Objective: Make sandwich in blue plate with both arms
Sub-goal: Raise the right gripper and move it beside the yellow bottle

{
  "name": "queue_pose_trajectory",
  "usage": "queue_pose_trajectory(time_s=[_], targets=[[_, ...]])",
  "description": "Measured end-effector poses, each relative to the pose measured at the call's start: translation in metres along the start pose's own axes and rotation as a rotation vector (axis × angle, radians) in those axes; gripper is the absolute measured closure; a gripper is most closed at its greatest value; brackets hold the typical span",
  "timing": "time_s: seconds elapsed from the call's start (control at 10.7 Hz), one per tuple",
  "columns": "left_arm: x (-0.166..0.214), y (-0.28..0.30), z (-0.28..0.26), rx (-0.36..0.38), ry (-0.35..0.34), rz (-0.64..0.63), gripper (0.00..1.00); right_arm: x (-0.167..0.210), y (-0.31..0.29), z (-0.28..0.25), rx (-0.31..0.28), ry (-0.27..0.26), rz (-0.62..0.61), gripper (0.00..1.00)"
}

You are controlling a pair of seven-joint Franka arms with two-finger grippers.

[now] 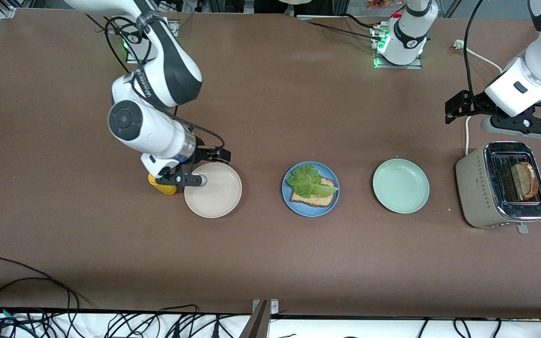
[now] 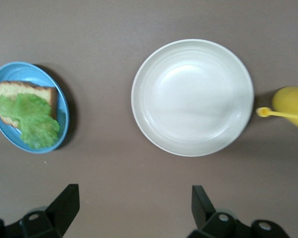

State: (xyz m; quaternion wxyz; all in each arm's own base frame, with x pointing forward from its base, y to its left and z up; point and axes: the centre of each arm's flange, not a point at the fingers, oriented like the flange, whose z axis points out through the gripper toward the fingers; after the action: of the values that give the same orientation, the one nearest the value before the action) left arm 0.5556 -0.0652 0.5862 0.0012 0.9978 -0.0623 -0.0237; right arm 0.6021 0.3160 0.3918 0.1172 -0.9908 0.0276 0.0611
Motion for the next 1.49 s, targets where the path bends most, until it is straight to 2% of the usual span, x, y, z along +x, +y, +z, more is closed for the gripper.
queue_pose_trajectory(time_s=[0.28, 0.47, 0.65, 1.3, 1.49], targets=[[0.0, 0.0, 0.0, 0.0, 0.0, 0.0, 0.0, -0.003, 0.053, -0.041, -0.02, -0.032, -0.118, 0.0], [0.0, 0.0, 0.0, 0.0, -0.001, 0.0, 0.0, 0.002, 0.081, -0.06, -0.051, -0.021, -0.24, 0.0], [0.0, 0.0, 0.0, 0.0, -0.001, 0.0, 0.0, 0.01, 0.105, -0.064, -0.057, -0.022, -0.363, 0.0], [0.0, 0.0, 0.001, 0.0, -0.001, 0.0, 0.0, 0.038, 0.216, -0.08, -0.04, -0.024, -0.871, 0.0], [0.0, 0.0, 0.001, 0.0, -0.001, 0.0, 0.0, 0.046, 0.25, -0.07, -0.012, -0.038, -0.98, 0.0]])
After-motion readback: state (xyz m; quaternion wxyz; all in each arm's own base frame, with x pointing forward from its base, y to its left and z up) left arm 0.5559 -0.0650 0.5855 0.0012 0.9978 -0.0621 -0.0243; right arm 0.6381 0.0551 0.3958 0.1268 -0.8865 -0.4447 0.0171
